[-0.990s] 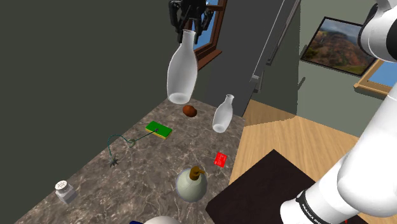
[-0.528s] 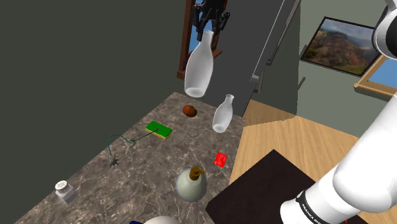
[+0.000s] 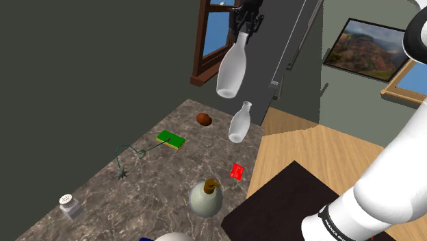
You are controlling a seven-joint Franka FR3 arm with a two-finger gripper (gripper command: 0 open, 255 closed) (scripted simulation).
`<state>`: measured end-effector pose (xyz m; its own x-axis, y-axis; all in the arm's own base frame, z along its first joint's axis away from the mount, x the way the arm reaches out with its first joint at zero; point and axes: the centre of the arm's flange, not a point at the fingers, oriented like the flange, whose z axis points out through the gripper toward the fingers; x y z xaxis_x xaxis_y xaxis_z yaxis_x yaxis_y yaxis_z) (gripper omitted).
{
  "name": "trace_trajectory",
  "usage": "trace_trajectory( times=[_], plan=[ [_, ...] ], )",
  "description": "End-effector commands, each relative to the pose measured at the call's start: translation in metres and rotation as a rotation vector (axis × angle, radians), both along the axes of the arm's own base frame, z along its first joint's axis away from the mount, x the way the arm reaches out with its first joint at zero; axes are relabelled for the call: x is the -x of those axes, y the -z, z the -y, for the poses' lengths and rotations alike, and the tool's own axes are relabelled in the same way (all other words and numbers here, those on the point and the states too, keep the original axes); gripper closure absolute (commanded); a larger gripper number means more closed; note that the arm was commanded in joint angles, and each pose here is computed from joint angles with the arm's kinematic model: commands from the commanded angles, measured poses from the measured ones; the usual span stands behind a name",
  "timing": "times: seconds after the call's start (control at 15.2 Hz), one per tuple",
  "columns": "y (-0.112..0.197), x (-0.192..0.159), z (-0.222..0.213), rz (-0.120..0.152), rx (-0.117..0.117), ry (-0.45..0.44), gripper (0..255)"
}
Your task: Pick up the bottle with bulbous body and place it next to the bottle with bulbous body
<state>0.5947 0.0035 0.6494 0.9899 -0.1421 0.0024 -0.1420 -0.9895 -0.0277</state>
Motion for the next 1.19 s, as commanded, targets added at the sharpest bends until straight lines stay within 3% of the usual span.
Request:
trace_trajectory(
  times=[0.0,1.12],
  plan=[
    [0.000,-0.005,0.027,0.000,0.000,-0.002,255],
    [0.085,-0.006,0.035,0.000,0.000,-0.002,255]
  ],
)
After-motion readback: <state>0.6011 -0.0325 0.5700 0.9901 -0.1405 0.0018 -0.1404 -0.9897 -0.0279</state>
